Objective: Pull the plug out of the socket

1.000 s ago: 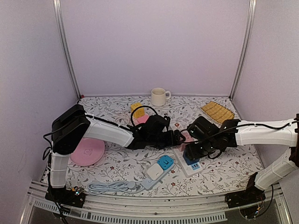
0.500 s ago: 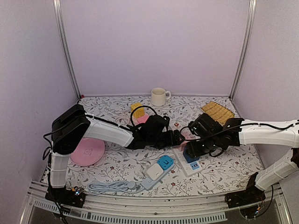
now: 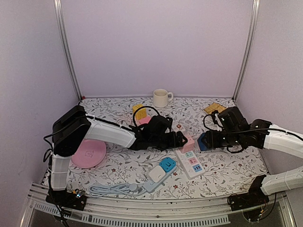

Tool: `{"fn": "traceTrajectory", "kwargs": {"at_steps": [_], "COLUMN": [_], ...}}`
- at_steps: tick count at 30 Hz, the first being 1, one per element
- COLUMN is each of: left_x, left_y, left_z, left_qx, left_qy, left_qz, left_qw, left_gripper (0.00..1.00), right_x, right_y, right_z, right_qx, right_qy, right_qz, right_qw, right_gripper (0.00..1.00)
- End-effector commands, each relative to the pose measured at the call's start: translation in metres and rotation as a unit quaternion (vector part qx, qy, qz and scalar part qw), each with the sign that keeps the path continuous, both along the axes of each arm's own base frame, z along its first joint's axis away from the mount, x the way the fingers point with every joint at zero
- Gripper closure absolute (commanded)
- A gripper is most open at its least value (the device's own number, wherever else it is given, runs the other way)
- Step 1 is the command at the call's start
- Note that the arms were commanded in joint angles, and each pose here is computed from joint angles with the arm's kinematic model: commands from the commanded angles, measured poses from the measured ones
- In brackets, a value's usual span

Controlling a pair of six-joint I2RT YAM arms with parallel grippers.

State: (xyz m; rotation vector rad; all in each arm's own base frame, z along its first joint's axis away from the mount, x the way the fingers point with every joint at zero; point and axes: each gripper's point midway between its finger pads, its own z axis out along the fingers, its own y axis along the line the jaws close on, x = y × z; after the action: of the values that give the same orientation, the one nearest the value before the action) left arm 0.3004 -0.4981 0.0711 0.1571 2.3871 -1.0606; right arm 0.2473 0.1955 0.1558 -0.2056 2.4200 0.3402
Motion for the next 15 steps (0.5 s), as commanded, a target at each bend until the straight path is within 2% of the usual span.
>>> {"fn": "traceTrajectory", "kwargs": {"at_steps": [1, 11, 13, 15], "left_x": [-0.006, 0.000, 0.000, 0.000], "left_y": [0.037, 0.024, 0.026, 0.027], "left_z": [-0.055, -0.003, 0.002, 0.005], "left_qx": [0.115, 0.087, 0.086, 0.084], "left_qy": [0.033, -0.010, -0.014, -0.017], "left_qz": [0.004, -0.010, -0.008, -0.007], "left_qw": [0.993, 0.996, 0.996, 0.996], "left_gripper": [0.16, 0.16, 0.16, 0.16], "right_x": [0.009, 0.013, 0.012, 0.011], "right_y": [-0.027, -0.042, -0.048, -0.055], "right_z": [-0.015, -0.051, -0.057, -0.063], "right_qx": [0.040, 0.202, 0.223, 0.242], "right_qy": [0.007, 0.058, 0.065, 0.073], "right_qz": [-0.037, -0.028, -0.035, -0.042], "right_qw": [0.999, 0.977, 0.972, 0.967], "right_gripper": [0.72, 0.69, 0.66, 0.58]}}
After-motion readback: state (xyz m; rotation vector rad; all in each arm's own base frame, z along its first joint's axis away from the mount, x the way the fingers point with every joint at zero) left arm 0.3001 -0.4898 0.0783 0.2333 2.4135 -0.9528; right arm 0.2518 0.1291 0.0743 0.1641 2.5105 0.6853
